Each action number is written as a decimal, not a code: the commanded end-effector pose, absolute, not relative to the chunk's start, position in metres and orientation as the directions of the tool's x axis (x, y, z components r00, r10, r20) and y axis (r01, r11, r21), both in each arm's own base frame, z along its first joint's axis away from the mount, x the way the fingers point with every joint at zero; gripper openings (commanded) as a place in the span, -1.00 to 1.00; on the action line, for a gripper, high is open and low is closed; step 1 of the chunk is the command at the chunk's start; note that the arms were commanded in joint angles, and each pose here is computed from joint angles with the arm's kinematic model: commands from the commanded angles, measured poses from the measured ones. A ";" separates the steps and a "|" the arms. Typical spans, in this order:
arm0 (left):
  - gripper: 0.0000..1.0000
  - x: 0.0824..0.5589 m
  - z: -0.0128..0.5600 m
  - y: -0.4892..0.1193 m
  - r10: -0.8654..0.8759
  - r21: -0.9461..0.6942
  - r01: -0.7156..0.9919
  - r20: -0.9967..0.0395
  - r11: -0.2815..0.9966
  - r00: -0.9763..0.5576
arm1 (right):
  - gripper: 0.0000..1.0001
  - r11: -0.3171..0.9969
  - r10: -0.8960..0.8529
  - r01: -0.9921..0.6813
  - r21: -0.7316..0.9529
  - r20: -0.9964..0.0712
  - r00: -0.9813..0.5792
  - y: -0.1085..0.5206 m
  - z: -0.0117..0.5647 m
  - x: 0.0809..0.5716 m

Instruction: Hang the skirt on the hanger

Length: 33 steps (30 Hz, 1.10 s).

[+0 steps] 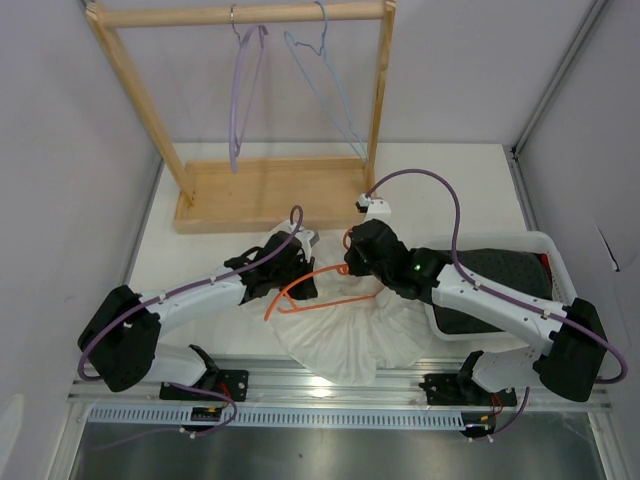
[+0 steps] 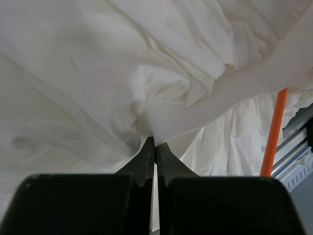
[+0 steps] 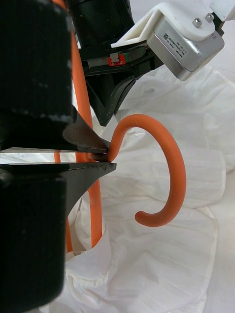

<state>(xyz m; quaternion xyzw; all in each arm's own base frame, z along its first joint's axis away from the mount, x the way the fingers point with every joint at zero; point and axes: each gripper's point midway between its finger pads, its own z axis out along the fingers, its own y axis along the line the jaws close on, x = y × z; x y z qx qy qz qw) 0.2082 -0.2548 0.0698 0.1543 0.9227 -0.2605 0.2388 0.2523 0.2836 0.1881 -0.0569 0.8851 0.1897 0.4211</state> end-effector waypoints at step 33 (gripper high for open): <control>-1.00 0.193 0.118 -0.195 0.073 -0.418 0.346 -0.544 0.840 -0.836 | -1.00 0.988 0.130 0.128 0.089 -0.923 -0.363 0.207 0.199 0.316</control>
